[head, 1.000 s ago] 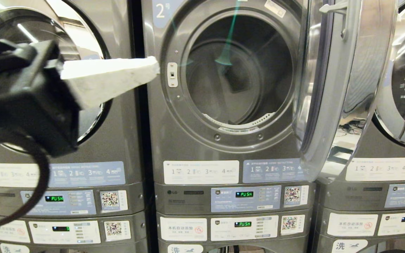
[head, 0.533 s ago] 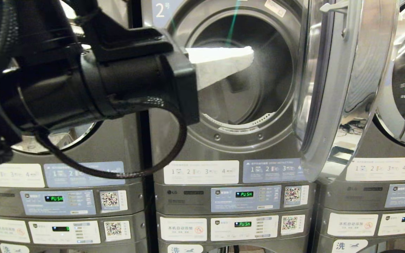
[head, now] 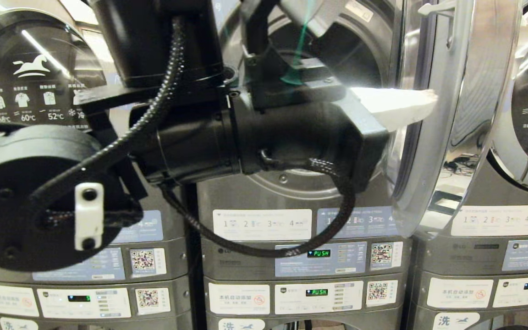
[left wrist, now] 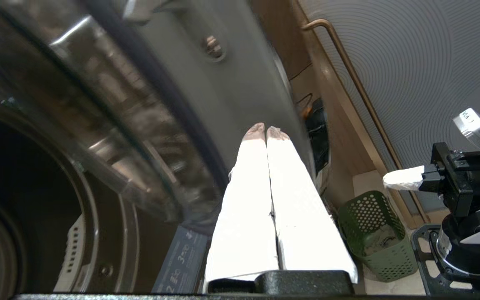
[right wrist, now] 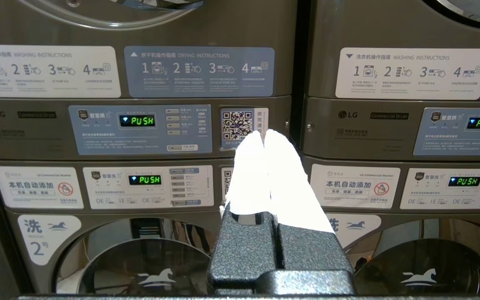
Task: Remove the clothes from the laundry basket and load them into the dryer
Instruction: Open the dryer
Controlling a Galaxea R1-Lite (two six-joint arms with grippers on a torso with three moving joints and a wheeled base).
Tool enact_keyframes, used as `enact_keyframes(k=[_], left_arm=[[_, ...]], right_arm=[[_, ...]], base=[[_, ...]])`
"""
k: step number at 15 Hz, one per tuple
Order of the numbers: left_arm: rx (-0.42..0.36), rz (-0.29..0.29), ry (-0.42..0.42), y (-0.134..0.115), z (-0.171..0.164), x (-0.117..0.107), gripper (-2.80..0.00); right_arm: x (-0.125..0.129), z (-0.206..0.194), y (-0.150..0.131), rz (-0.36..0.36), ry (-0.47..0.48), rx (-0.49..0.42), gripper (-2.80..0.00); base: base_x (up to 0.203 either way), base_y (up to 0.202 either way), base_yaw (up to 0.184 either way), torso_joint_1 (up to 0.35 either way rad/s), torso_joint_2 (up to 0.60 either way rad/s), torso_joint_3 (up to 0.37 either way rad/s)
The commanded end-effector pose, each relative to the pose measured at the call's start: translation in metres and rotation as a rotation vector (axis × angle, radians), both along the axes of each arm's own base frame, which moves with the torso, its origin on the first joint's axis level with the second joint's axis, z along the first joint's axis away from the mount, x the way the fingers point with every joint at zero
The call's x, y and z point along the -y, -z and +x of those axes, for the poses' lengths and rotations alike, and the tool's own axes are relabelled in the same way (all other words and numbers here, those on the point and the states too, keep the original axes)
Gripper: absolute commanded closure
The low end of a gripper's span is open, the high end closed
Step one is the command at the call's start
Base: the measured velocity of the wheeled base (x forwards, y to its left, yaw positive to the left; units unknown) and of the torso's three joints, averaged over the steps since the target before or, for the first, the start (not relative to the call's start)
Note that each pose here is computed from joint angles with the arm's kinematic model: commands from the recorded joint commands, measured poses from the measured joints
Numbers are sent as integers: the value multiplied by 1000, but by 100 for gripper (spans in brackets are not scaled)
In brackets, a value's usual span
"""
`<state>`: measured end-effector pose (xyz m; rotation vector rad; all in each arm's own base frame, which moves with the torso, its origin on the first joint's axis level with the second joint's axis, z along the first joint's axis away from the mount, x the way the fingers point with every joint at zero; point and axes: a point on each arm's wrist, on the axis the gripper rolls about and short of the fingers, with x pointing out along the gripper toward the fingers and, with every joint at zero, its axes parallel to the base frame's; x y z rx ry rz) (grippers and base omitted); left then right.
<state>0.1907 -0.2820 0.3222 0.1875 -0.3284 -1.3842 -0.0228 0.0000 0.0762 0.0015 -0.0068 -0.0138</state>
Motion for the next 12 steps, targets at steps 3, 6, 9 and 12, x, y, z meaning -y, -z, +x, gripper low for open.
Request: enact_keyframes(k=[3, 6, 9, 12], left_arm=[[5, -4, 70, 7, -3, 44, 0], [21, -39, 146, 7, -22, 90, 0], [16, -41, 213, 17, -46, 132, 0], [13, -23, 225, 28, -51, 153, 0]], right_arm=[[0, 0, 0, 0, 0, 1, 0], [0, 0, 0, 2, -2, 1, 0], [0, 0, 0, 2, -1, 1, 0], [0, 0, 0, 8, -2, 1, 0]], base=[[0, 0, 0, 0, 0, 0], [0, 0, 0, 0, 0, 0], [0, 0, 0, 0, 0, 0], [0, 0, 0, 0, 0, 0]])
